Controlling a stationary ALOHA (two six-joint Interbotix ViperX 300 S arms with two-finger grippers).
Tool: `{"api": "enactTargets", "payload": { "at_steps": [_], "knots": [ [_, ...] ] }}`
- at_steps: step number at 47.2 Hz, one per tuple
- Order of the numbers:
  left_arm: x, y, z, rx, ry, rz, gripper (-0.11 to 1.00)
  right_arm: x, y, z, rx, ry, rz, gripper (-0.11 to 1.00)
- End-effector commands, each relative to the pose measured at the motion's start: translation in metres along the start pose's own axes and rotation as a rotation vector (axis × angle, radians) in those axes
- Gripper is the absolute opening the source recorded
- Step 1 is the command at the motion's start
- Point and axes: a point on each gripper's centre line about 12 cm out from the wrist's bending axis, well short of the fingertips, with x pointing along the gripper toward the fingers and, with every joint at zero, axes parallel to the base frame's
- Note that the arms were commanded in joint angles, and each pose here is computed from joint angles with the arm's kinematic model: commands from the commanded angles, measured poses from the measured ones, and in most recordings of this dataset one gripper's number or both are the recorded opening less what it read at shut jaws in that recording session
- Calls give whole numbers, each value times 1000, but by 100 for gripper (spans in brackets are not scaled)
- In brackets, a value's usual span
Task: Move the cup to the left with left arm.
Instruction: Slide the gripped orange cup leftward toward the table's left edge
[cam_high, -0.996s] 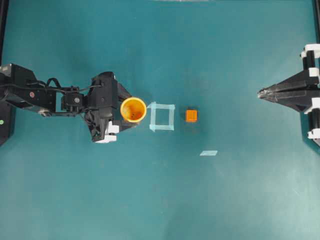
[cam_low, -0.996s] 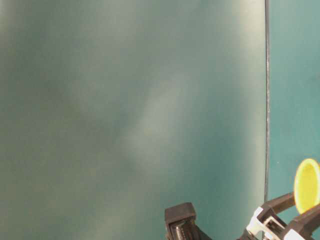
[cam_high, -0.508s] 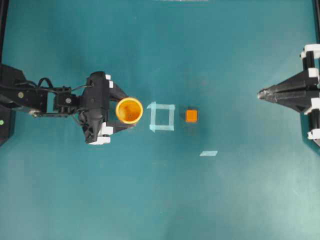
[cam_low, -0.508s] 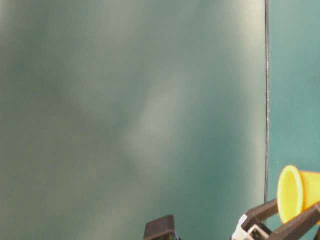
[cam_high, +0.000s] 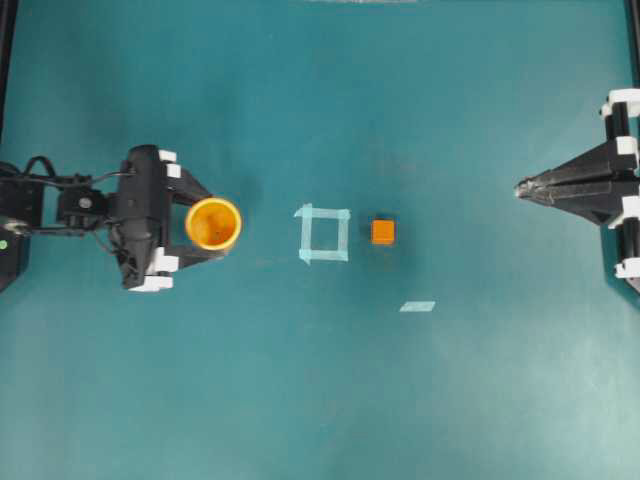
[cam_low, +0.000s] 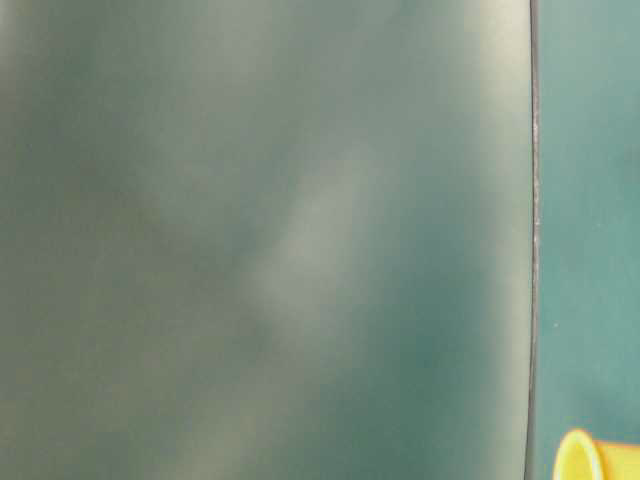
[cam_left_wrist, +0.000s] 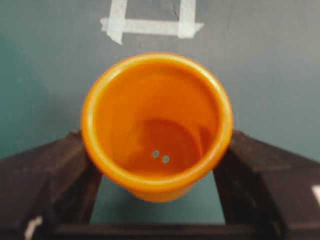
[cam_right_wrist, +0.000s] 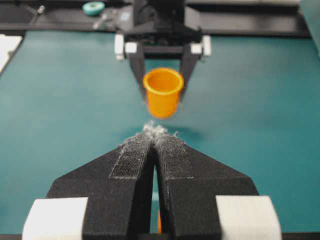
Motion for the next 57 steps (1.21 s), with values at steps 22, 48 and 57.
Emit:
{"api": "enactTargets", "payload": {
  "at_steps": [22,48,57],
  "knots": [
    [-41,-11,-9,7,29,-40,64,3,0,14,5,-32,0,0],
    [-94,-10,-22,11,27,-42,64,4,0,14,8,-35,0,0],
    [-111,-9,-14,10,-34,-39,64,5,0,13,8,-29,-2,0]
  ]
}}
